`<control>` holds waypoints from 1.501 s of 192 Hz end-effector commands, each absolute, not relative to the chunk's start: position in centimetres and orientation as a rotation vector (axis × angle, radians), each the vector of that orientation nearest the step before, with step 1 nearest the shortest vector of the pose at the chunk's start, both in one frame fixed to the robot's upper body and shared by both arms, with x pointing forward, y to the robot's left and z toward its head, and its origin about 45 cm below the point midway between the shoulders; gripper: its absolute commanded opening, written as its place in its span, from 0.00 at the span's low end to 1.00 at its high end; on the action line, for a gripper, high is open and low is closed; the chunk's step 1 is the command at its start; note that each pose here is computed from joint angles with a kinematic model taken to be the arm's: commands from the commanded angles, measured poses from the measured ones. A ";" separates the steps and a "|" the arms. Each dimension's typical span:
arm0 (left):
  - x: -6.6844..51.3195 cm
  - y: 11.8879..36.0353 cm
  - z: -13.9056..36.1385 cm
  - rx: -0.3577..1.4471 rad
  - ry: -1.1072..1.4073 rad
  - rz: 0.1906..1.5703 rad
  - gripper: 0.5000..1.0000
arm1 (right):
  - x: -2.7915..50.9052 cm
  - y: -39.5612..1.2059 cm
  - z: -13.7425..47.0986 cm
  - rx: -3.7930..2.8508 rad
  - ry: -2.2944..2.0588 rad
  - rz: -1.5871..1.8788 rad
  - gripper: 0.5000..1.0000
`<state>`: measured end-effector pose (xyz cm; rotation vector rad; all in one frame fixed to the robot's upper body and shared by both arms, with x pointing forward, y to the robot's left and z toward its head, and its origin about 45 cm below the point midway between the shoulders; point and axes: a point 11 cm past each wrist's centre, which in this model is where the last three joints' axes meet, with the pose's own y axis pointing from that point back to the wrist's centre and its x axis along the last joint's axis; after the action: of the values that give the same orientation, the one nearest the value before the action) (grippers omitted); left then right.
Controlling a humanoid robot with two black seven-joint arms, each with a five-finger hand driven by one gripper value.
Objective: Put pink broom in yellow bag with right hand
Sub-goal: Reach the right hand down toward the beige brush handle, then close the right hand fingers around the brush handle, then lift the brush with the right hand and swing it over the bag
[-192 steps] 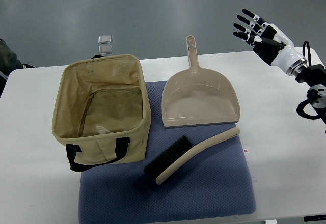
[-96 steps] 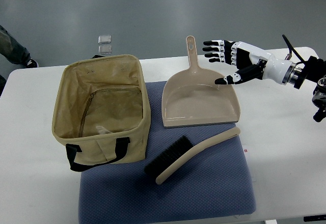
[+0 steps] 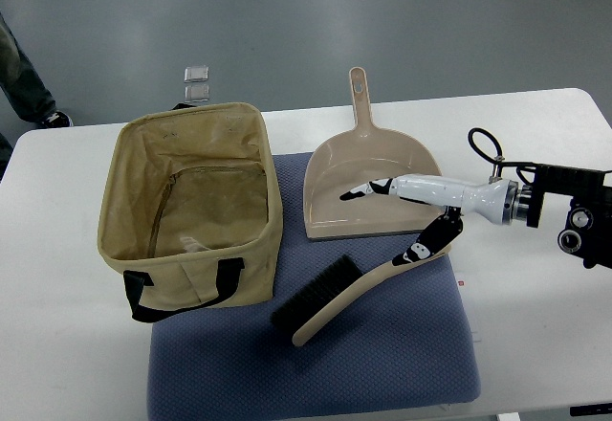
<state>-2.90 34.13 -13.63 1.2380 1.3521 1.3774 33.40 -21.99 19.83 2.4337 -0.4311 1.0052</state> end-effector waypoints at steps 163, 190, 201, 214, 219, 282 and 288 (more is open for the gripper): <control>-2.9 34.2 -13.6 1.239 1.352 1.378 1.00 | 31.2 -23.5 15.4 2.086 -0.258 1.291 0.46; -2.9 34.2 -13.6 1.239 1.352 1.378 1.00 | 31.3 -23.5 15.4 2.078 -0.265 1.298 0.23; -2.9 34.2 -13.6 1.239 1.352 1.378 1.00 | 31.3 -23.4 15.4 2.075 -0.270 1.309 0.10; -2.9 34.1 -13.6 1.238 1.352 1.377 1.00 | 31.4 -23.4 15.6 2.072 -0.279 1.319 0.00; -2.9 34.2 -13.6 1.239 1.352 1.378 1.00 | 31.5 -23.5 15.6 2.068 -0.283 1.322 0.00; -2.9 34.2 -13.6 1.239 1.352 1.378 1.00 | 32.7 -24.1 17.1 2.034 -0.368 1.386 0.00; -2.9 34.2 -13.6 1.239 1.352 1.378 1.00 | 33.0 -24.3 17.5 2.025 -0.379 1.398 0.00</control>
<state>-2.89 34.13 -13.63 1.2381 1.3520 1.3775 32.27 -23.98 16.53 2.0423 -0.3390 1.3669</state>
